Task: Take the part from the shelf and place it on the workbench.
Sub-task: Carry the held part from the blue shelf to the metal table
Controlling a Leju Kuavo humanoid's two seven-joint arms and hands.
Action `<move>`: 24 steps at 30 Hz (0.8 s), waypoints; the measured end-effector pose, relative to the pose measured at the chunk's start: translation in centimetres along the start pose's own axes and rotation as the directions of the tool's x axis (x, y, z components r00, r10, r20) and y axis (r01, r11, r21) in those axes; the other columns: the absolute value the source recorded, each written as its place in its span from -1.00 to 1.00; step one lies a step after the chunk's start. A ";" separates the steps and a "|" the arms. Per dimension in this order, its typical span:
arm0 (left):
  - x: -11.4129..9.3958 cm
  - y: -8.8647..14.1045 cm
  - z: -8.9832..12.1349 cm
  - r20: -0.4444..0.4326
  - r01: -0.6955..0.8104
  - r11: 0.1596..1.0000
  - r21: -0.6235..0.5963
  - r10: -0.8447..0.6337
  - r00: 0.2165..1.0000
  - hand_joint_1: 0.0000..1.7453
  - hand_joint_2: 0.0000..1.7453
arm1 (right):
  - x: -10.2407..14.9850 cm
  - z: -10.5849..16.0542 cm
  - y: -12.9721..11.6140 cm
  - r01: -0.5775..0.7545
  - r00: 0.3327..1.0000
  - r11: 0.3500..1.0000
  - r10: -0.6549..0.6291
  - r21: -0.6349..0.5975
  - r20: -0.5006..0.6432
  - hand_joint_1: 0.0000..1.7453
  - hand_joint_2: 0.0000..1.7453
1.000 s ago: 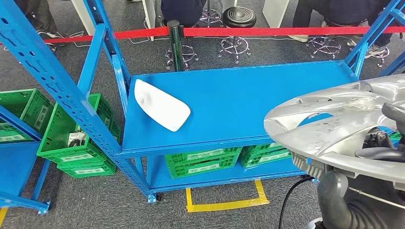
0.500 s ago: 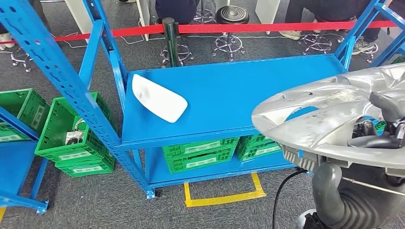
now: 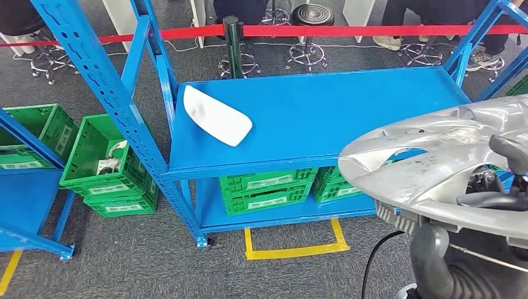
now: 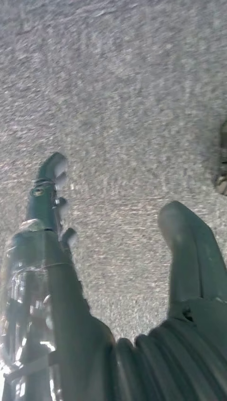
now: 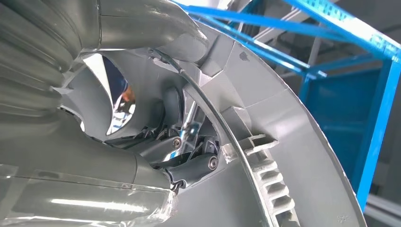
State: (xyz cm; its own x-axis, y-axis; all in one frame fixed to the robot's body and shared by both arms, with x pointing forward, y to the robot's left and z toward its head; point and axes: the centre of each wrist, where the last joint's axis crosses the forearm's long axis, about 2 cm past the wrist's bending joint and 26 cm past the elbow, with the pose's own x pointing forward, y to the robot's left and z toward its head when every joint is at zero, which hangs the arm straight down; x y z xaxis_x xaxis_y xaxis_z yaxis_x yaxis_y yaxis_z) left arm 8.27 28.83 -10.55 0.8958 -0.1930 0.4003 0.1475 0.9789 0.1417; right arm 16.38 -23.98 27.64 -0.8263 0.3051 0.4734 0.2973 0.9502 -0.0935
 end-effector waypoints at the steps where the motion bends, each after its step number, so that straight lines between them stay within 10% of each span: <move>1: 0.0 -0.2 0.0 -0.004 -0.001 1.000 -0.005 0.001 1.000 -1.00 1.00 | 0.0 0.0 0.0 -0.005 1.000 1.000 0.005 0.002 -0.005 1.00 1.00; 24: 0.1 -2.2 0.3 -0.046 -0.011 0.999 -0.042 0.009 0.999 -1.00 1.00 | 0.2 -0.7 -0.5 -0.055 0.998 0.996 0.057 0.066 -0.030 1.00 1.00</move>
State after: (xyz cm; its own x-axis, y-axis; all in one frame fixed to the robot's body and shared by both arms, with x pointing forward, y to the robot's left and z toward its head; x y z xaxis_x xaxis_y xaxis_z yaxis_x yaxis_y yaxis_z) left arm 7.93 26.66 -10.55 0.9154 -0.1811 0.3595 0.1554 0.9828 0.0996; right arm 16.40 -24.45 28.34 -0.7934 0.3569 0.4931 0.3104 0.9341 -0.1766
